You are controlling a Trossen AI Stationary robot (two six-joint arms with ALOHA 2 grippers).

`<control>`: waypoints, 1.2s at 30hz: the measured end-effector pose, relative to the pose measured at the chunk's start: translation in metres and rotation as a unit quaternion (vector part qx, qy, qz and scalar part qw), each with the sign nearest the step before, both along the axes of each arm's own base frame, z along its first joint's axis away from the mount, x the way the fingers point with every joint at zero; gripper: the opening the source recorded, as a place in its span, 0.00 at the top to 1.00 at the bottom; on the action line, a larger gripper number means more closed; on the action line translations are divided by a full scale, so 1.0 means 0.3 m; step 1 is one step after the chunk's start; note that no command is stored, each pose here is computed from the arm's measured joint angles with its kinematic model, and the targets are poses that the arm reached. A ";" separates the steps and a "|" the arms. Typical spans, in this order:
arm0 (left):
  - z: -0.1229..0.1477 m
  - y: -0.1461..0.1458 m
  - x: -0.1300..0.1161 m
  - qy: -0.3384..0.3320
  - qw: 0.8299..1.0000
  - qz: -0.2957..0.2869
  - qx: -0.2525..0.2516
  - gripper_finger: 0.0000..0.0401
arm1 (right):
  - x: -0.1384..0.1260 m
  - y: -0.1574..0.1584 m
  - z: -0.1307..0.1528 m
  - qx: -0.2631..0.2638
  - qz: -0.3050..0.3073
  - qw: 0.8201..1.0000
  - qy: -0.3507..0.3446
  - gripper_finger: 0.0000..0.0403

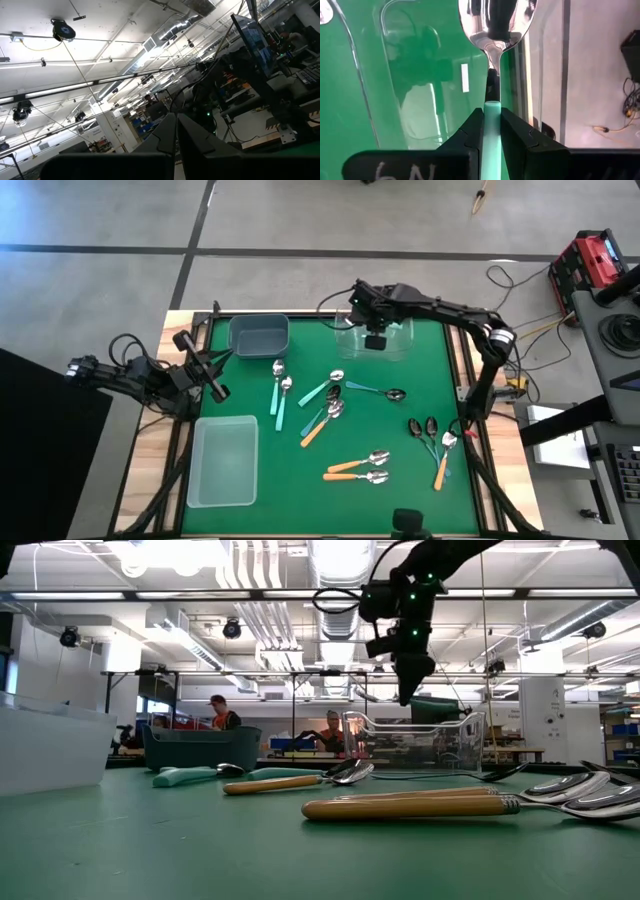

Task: Sort silverware by color (type)
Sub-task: Put the light blue spoon into the transparent bin

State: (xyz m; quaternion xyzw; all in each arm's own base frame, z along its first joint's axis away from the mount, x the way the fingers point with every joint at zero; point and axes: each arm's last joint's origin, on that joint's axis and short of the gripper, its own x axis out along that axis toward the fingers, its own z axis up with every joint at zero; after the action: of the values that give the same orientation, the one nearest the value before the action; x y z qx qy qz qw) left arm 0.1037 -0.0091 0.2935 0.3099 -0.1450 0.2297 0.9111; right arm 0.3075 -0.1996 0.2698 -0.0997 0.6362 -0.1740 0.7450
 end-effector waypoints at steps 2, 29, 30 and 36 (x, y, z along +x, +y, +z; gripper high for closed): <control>0.000 0.000 0.000 0.000 1.000 0.000 0.000 1.00 | 0.010 -0.007 -0.005 0.001 0.002 1.000 0.004 0.92; -0.001 0.000 0.001 0.004 1.000 0.002 0.003 1.00 | 0.016 -0.025 0.073 -0.014 -0.003 1.000 0.004 0.92; -0.001 0.000 0.001 0.004 1.000 0.002 0.003 1.00 | 0.017 -0.026 0.073 -0.015 -0.002 1.000 0.003 0.92; -0.001 0.000 0.001 0.004 1.000 0.002 0.003 1.00 | 0.022 -0.029 0.071 -0.019 0.000 1.000 -0.001 0.92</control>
State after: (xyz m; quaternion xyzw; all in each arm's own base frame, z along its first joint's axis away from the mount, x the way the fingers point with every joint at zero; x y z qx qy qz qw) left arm 0.1039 -0.0091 0.2930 0.3142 -0.1416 0.2302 0.9101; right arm 0.3141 -0.2083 0.2910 -0.1132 0.6320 -0.1862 0.7437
